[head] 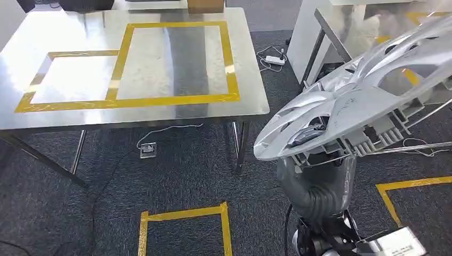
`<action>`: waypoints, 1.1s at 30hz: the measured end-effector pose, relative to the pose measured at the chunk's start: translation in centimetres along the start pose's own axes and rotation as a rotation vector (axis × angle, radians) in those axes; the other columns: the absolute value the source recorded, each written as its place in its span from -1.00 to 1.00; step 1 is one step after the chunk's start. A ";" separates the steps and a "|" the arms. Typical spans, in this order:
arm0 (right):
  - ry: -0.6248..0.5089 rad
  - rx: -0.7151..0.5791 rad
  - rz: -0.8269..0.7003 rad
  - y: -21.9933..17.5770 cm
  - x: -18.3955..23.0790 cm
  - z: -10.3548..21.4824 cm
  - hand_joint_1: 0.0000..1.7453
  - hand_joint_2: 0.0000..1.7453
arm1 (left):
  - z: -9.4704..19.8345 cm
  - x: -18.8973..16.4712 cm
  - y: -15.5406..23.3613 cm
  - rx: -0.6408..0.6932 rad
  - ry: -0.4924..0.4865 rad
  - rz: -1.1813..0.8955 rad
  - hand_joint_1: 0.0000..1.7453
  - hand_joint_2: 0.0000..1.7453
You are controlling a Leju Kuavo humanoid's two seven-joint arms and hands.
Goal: Take the parts from the cabinet and place them on the table.
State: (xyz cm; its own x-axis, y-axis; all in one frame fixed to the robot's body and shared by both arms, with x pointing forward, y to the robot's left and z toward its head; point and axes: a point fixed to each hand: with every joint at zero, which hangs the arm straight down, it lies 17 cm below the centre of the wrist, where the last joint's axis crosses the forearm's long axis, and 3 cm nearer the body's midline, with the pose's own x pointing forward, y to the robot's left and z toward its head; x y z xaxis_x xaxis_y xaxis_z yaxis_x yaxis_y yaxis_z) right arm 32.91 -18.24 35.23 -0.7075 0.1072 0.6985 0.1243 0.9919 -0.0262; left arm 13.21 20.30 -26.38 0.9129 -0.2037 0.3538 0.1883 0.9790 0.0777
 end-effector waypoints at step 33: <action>-0.011 -0.001 -0.008 0.0 0.2 -0.1 1.00 1.00 | 0.0 -0.5 0.0 -0.004 0.030 0.000 -1.00 1.00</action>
State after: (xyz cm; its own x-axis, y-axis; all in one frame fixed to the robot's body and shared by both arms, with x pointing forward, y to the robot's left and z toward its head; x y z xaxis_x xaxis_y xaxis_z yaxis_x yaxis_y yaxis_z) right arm 32.82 -18.21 35.44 -0.7162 0.1005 0.6907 0.1196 0.9926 -0.0204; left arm 12.72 20.44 -26.56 0.9234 -0.2033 0.3255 0.1896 0.9791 0.0736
